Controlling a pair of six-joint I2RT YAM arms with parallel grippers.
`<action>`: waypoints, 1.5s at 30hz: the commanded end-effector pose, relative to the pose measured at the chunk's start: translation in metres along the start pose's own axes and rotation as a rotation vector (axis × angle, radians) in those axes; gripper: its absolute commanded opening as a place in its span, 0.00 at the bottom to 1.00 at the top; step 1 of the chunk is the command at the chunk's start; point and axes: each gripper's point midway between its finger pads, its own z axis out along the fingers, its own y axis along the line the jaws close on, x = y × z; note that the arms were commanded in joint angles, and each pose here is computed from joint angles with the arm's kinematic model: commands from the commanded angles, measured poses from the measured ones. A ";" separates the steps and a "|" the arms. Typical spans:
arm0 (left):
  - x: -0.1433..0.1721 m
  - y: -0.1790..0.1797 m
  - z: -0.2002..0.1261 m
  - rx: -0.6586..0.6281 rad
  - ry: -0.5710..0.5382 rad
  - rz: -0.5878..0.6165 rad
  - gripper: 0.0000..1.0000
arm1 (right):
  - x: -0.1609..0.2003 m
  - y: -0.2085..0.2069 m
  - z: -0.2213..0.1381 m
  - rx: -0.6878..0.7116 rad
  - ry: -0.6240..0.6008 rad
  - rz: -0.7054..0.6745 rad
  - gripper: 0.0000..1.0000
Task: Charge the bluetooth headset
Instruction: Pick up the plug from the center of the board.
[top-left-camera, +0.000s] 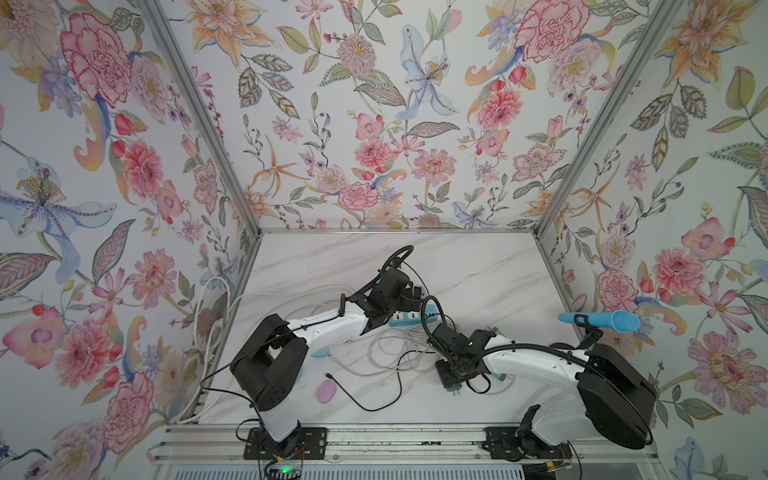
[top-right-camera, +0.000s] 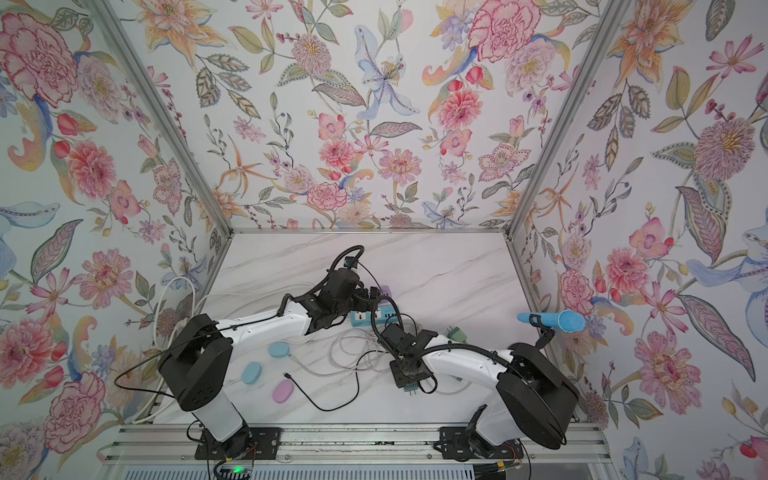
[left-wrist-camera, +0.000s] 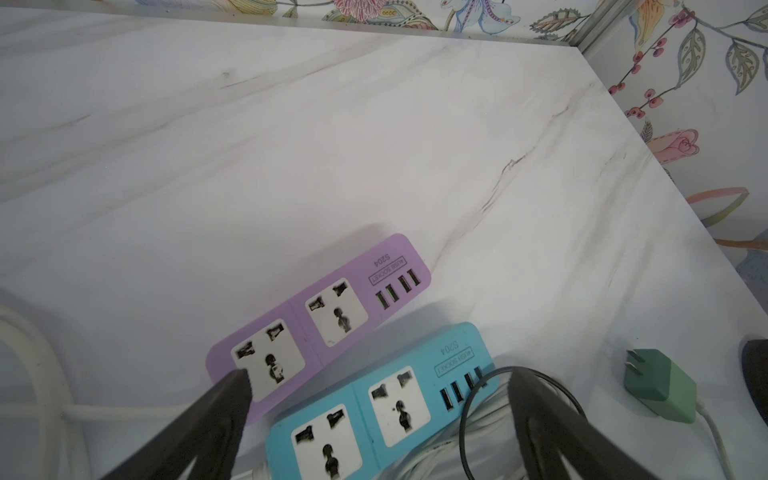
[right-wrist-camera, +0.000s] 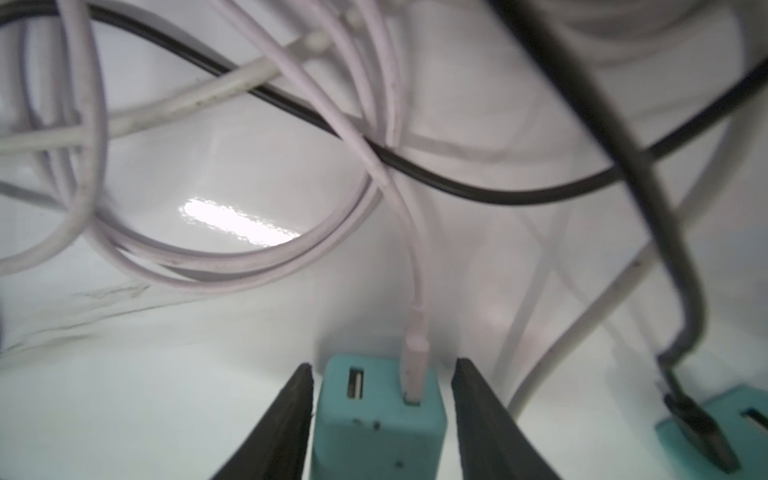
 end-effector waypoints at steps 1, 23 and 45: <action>-0.009 0.006 -0.011 -0.021 -0.031 -0.018 1.00 | -0.005 0.006 -0.002 -0.016 0.001 -0.015 0.47; -0.069 -0.008 -0.099 0.102 -0.256 -0.031 1.00 | -0.199 -0.022 -0.187 -0.353 -0.688 0.274 0.00; -0.073 -0.116 -0.110 0.416 -0.243 0.115 1.00 | -0.239 -0.010 -0.269 -0.753 -0.809 0.370 0.00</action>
